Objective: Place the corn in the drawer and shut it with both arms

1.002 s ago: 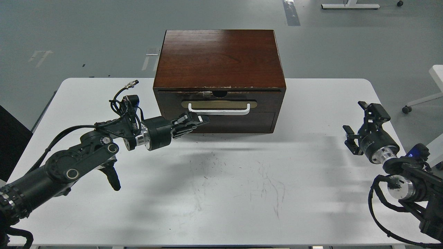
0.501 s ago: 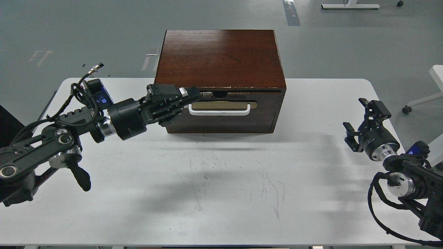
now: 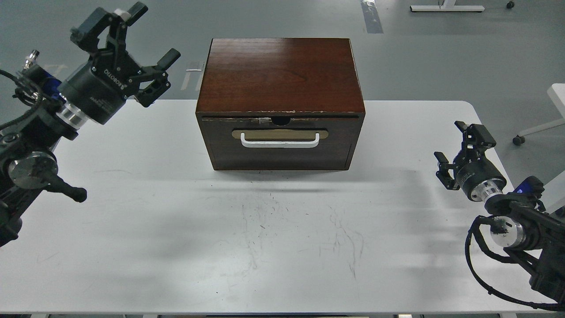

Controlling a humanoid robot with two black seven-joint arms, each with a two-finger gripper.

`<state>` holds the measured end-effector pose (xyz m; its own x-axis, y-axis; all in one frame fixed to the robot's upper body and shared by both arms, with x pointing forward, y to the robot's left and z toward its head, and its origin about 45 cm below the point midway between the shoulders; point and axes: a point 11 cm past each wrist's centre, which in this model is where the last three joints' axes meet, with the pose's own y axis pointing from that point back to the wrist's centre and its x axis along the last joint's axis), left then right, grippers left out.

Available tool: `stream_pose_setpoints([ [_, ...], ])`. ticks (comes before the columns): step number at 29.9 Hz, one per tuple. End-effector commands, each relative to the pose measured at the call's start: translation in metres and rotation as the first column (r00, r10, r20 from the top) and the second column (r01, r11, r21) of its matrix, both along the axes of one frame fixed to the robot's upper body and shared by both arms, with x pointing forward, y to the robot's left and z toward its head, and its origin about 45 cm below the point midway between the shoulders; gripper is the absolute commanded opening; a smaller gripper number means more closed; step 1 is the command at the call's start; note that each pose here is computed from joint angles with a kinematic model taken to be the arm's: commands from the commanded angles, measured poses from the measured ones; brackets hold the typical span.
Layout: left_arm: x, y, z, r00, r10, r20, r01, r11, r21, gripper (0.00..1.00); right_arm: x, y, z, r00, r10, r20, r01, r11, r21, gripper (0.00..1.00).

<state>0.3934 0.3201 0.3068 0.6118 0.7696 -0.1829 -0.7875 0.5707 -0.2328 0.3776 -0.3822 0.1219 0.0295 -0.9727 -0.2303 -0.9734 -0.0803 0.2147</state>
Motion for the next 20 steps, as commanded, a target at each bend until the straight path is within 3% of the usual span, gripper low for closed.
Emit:
stream_pose_setpoints([
  [1,-0.006,0.025,-0.041,0.987,0.079,-0.138,-0.081,0.997,-0.014,1.00,0.002,0.004,0.001,1.000,-0.001,0.007,0.001,1.000,0.014,0.98],
  [9,-0.017,0.055,-0.103,0.942,0.201,-0.268,-0.211,0.977,-0.011,1.00,0.004,0.017,-0.002,1.000,0.014,0.008,-0.015,0.999,0.033,1.00],
  [20,-0.022,0.061,-0.114,0.932,0.224,-0.285,-0.237,0.972,-0.011,1.00,0.005,0.022,-0.002,1.000,0.023,0.010,-0.024,0.999,0.042,1.00],
])
